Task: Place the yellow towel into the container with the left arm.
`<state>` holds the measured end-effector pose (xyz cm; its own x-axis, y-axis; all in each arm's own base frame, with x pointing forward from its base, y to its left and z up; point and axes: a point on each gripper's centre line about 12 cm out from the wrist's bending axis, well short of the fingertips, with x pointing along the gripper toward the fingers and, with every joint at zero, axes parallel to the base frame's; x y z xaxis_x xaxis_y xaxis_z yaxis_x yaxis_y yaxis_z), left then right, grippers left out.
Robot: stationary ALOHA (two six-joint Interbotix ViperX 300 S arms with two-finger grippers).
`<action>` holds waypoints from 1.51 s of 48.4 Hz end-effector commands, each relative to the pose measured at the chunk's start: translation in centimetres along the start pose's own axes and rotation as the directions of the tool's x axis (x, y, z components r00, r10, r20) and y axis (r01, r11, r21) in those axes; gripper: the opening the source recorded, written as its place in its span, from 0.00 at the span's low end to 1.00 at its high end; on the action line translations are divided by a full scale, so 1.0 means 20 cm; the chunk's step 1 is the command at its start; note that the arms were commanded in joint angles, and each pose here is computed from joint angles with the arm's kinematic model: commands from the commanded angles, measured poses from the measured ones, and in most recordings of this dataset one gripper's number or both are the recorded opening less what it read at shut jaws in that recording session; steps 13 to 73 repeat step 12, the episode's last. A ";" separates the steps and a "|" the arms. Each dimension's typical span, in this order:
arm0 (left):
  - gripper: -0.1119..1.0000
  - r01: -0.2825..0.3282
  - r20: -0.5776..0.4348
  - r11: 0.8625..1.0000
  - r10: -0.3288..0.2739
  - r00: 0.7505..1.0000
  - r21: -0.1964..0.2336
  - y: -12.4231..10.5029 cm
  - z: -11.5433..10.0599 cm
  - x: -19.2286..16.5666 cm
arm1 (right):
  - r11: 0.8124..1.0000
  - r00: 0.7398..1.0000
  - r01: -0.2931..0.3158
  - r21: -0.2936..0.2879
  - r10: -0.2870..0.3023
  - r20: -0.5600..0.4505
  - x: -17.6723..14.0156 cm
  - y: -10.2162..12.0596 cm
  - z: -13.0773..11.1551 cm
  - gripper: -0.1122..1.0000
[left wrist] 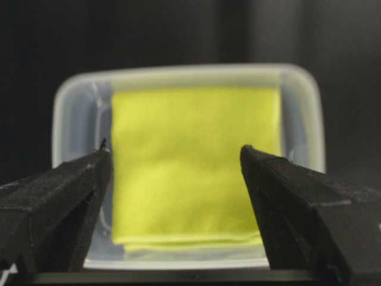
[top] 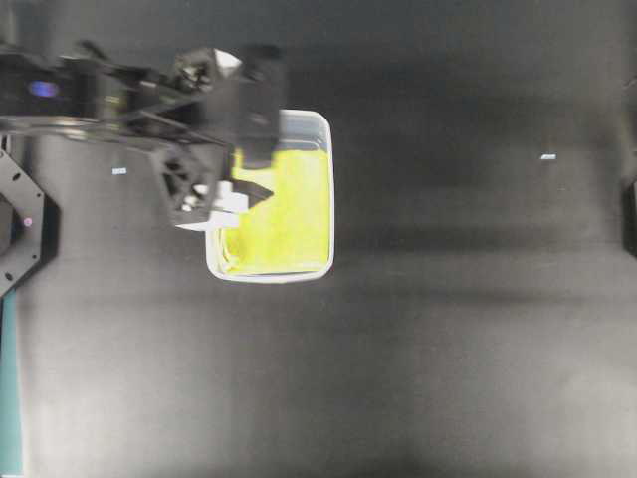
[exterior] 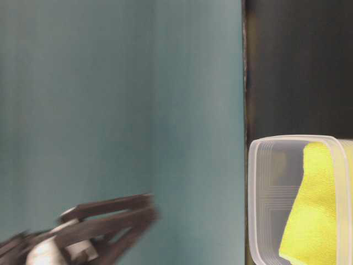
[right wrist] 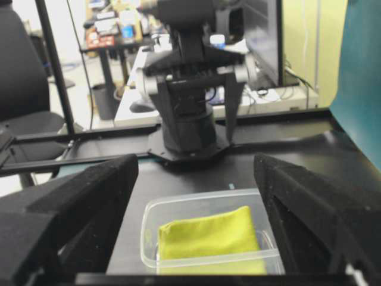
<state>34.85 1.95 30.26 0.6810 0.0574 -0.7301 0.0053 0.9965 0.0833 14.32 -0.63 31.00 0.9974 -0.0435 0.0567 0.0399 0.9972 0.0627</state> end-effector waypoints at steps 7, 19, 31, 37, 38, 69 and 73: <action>0.85 -0.001 0.242 1.000 0.008 0.970 -0.028 -0.02 0.00 -0.25 | 1.000 1.000 -0.001 0.002 0.001 0.006 0.01 0.00 0.01 0.78; 0.85 0.004 0.314 0.998 0.015 0.949 -0.060 -0.02 -0.06 -0.33 | 1.000 1.000 0.000 0.002 0.000 0.002 0.01 0.00 0.00 0.78; 0.85 0.004 0.314 0.998 0.015 0.949 -0.060 -0.02 -0.06 -0.33 | 1.000 1.000 0.000 0.002 0.000 0.002 0.01 0.00 0.00 0.78; 0.85 0.004 0.314 0.998 0.015 0.949 -0.060 -0.02 -0.06 -0.33 | 1.000 1.000 0.000 0.002 0.000 0.002 0.01 0.00 0.00 0.78; 0.85 0.004 0.314 0.998 0.015 0.949 -0.060 -0.02 -0.06 -0.33 | 1.000 1.000 0.000 0.002 0.000 0.002 0.01 0.00 0.00 0.78; 0.85 0.004 0.314 0.998 0.015 0.949 -0.060 -0.02 -0.06 -0.33 | 1.000 1.000 0.000 0.002 0.000 0.002 0.01 0.00 0.00 0.78; 0.85 0.004 0.314 0.998 0.015 0.949 -0.060 -0.02 -0.06 -0.33 | 1.000 1.000 0.000 0.002 0.000 0.002 0.01 0.00 0.00 0.78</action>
